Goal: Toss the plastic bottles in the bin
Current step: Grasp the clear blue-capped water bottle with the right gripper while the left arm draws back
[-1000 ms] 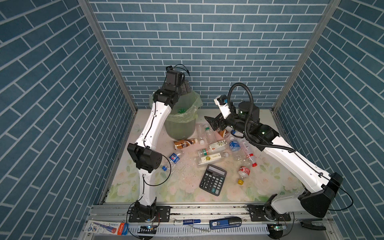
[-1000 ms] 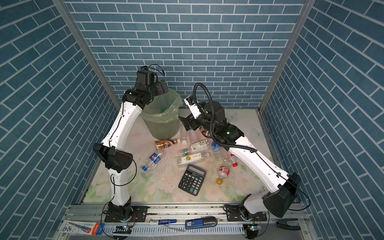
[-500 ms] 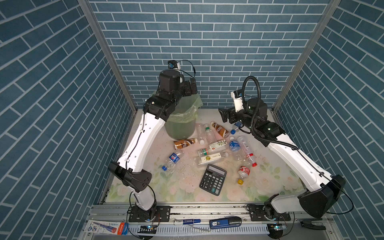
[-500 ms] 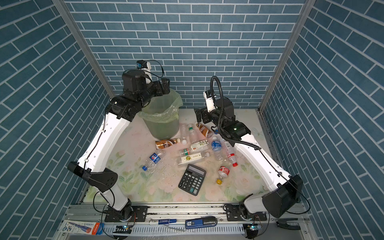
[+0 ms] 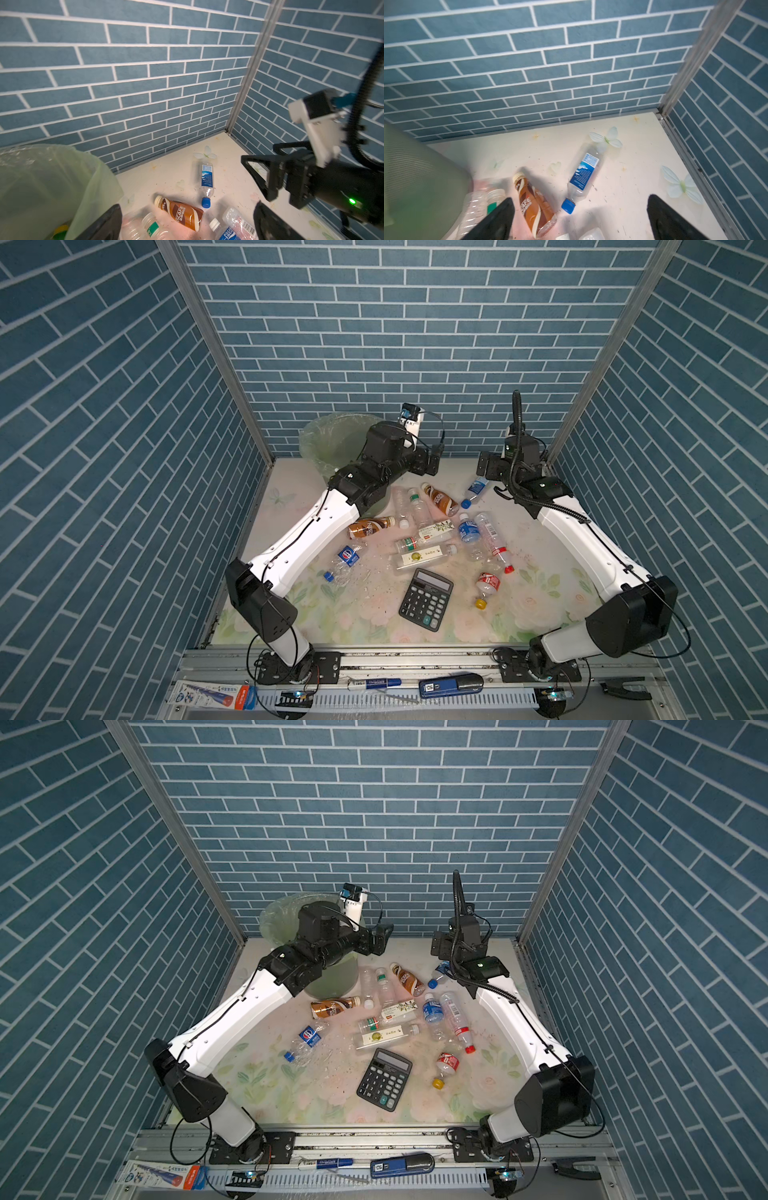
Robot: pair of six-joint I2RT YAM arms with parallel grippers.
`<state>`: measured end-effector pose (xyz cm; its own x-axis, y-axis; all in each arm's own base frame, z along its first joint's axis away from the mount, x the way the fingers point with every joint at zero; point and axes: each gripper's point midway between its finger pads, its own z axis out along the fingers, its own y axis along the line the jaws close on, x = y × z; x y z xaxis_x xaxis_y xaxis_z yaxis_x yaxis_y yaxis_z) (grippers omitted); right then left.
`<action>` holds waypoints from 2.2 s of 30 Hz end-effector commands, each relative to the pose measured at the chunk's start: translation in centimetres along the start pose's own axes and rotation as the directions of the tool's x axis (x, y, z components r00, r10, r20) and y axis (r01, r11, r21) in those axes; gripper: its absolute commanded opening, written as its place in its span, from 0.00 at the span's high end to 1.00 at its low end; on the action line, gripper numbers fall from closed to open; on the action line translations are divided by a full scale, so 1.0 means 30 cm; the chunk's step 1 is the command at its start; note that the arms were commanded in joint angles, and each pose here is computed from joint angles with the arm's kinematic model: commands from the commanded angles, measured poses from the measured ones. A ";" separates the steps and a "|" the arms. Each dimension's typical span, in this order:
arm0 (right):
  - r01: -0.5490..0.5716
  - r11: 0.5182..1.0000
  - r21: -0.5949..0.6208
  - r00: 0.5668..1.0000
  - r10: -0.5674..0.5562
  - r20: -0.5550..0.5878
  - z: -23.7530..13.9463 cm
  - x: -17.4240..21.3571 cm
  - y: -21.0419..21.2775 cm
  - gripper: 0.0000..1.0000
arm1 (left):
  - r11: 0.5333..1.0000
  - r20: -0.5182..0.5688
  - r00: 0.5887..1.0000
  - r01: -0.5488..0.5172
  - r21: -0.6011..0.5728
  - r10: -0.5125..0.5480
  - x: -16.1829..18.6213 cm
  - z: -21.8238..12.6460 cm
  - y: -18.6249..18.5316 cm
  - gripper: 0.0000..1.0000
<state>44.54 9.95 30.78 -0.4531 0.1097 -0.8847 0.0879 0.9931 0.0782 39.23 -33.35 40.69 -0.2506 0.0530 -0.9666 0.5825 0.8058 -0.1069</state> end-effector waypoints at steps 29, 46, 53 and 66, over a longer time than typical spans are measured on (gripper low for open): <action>-0.341 0.940 0.001 0.841 0.306 -0.446 0.633 0.379 -0.067 0.01 | 0.998 -0.314 0.948 -0.033 0.052 0.048 0.613 0.243 -0.196 0.01; -0.286 0.958 0.022 0.804 0.253 -0.538 0.749 0.549 -0.005 0.06 | 0.997 -0.337 0.938 -0.064 0.048 0.076 0.653 0.254 -0.186 0.01; -0.261 0.965 0.040 0.800 0.239 -0.551 0.774 0.591 -0.019 0.16 | 0.997 -0.329 0.942 -0.057 0.047 0.069 0.642 0.229 -0.185 0.01; -0.285 0.958 0.037 0.797 0.259 -0.545 0.820 0.580 -0.002 0.41 | 0.997 -0.338 0.938 -0.068 0.033 0.075 0.644 0.190 -0.167 0.01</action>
<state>57.95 10.72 3.96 -0.8271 0.3460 -0.4430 0.2248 0.9259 0.3035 36.31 -40.23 20.67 -0.4613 0.3049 -0.8332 0.6244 0.7787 -0.0608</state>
